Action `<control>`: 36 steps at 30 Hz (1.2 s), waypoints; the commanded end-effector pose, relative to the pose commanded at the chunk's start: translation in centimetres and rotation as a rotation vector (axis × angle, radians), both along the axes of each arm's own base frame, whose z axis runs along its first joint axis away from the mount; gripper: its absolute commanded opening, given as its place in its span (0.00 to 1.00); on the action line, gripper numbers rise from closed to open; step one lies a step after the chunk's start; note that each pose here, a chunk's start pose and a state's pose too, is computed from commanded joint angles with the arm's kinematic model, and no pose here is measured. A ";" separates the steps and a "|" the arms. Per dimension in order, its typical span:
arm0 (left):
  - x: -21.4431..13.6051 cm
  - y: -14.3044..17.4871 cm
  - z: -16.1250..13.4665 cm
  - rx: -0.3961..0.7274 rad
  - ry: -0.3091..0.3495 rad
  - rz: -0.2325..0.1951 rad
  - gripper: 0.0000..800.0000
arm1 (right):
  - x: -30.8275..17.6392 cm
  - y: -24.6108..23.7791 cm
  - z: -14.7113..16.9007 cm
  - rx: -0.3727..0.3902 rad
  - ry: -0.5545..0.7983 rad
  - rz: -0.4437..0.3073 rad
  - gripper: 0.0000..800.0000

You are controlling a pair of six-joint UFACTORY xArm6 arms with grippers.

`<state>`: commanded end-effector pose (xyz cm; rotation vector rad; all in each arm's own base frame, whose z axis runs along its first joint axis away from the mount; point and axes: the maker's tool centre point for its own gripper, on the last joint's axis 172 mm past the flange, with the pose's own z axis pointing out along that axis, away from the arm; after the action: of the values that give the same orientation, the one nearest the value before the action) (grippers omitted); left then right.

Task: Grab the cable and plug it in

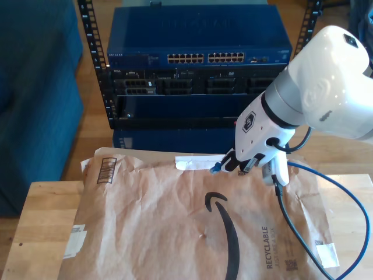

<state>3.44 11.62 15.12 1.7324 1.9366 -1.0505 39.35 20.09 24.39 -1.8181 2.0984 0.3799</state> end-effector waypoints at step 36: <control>-4.5 1.4 -3.7 0.146 -0.041 0.052 1.00 | -1.2 -2.6 -1.7 -0.058 0.012 0.002 0.00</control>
<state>-1.09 13.05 11.45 1.7540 2.0662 -0.8683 38.16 17.52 22.68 -1.8548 2.1368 0.3348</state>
